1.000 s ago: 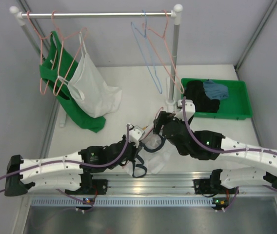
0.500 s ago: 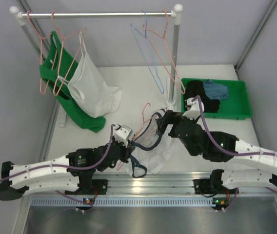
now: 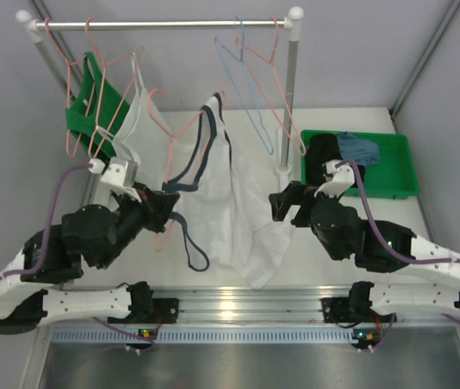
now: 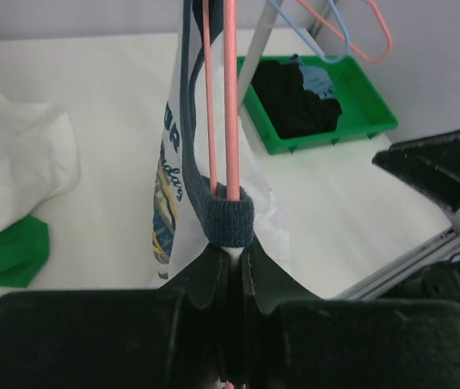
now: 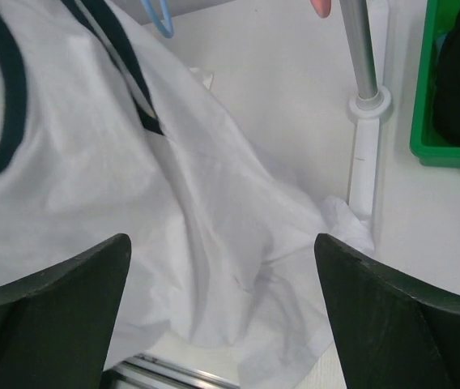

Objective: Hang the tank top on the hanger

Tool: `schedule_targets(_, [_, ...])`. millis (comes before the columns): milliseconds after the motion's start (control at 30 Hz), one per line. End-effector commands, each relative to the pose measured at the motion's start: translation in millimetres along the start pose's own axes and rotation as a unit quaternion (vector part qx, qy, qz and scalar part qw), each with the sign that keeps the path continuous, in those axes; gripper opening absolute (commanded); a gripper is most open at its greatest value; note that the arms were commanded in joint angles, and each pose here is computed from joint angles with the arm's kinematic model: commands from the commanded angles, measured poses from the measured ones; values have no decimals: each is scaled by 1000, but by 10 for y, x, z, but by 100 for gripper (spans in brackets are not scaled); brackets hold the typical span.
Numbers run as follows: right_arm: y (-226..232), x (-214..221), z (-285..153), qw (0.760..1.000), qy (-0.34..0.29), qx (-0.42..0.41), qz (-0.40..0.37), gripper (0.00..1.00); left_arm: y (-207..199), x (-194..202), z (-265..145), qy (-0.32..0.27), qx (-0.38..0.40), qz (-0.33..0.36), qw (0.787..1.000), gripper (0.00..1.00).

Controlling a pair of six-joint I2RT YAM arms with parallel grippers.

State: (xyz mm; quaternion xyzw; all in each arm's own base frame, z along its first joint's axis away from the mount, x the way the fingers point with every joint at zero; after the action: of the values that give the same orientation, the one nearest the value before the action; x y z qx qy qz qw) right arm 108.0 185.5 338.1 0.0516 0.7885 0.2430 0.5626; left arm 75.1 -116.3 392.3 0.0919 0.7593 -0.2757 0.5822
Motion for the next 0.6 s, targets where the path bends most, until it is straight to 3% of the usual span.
schedule_targets(0, [68, -214, -80, 1000, -17, -16, 2, 95, 70, -330, -55, -18, -73, 39, 996, 0])
schedule_targets(100, [99, -271, -97, 1000, -20, -22, 2, 95, 6, -706, -136, -36, -89, 34, 995, 0])
schedule_targets(333, [135, -367, -128, 999, -24, -31, -3, 96, -64, -1128, -245, -40, -106, 46, 992, 0])
schedule_targets(567, [153, -326, -121, 999, -14, -40, -2, 96, -191, -880, -26, 0, -112, 74, 991, 0])
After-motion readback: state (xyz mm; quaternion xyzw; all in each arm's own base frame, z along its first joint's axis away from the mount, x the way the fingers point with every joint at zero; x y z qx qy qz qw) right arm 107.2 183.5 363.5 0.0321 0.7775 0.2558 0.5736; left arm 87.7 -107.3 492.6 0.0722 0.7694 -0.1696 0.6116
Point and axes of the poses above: each gripper's point midway between its finger pads, its own z axis out along the fingers, its own y axis along the line the jaws close on, x = y × z, the point moved 9 cm from there along -z, back along the fingers, and after that the axes turned 1 degree about z, right-handed, at the moved point
